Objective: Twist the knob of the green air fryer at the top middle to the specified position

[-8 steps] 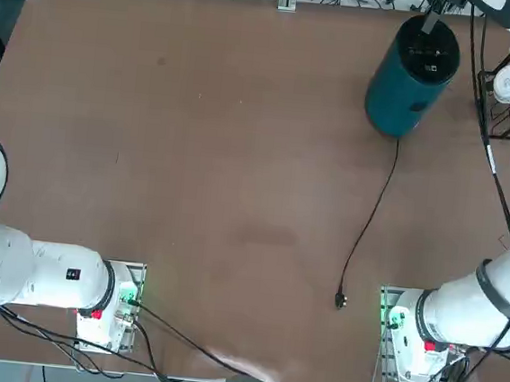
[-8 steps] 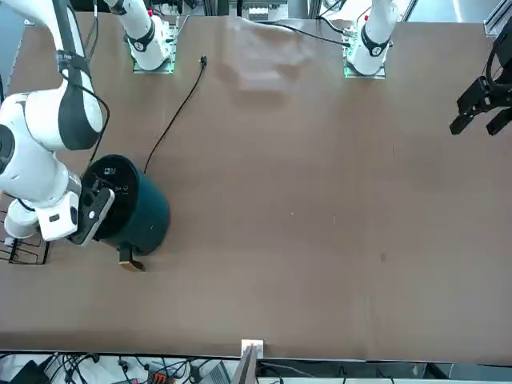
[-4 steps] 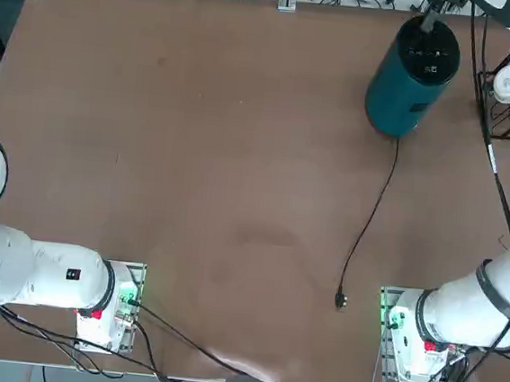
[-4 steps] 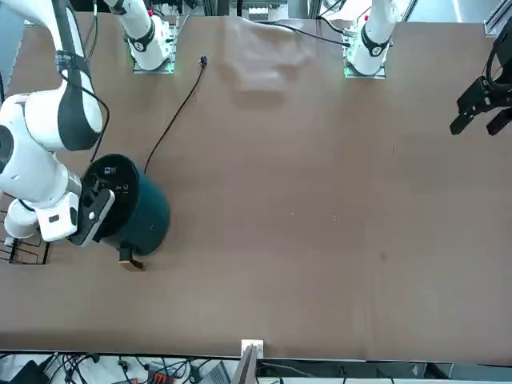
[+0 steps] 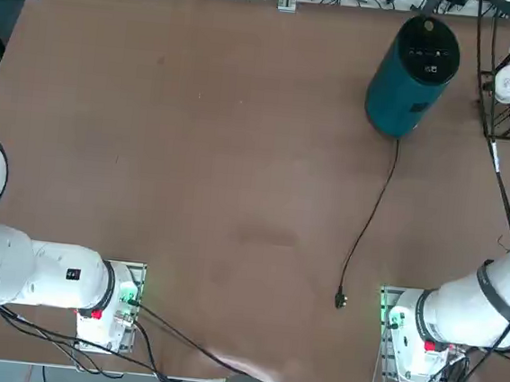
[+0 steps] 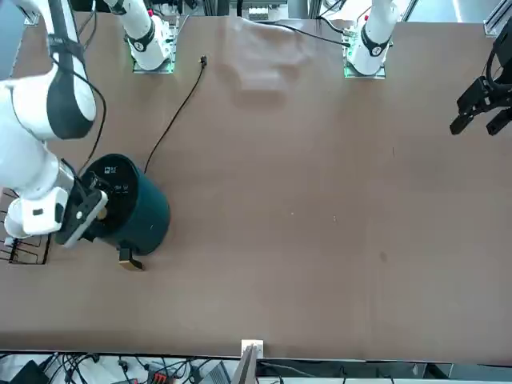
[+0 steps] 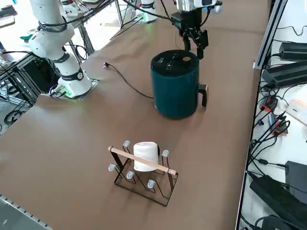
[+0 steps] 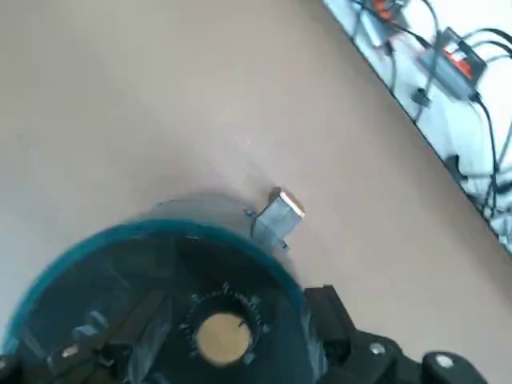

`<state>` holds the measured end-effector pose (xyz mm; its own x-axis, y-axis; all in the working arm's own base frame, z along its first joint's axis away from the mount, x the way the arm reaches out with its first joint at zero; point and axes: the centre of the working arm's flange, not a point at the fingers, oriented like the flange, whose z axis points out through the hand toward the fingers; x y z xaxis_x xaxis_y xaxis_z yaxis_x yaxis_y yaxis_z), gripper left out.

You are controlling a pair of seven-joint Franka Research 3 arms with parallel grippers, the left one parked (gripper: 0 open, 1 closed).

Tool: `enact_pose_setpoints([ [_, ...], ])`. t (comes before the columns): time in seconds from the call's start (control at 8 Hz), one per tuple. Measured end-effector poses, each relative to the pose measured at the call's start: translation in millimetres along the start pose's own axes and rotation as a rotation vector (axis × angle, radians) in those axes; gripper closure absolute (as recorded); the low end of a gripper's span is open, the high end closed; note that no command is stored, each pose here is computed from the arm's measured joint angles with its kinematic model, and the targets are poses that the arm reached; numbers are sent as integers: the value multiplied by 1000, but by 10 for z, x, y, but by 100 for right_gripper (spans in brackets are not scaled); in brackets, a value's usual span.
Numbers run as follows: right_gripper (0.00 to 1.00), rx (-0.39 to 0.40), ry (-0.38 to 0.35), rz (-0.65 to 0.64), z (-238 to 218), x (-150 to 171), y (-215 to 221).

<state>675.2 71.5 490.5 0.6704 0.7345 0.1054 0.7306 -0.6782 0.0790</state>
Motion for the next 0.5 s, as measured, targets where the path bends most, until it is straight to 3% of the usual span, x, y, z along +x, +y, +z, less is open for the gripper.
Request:
enact_pose_setpoints([
  [0.5,0,-4,-4,433,-487,-128,-102],
])
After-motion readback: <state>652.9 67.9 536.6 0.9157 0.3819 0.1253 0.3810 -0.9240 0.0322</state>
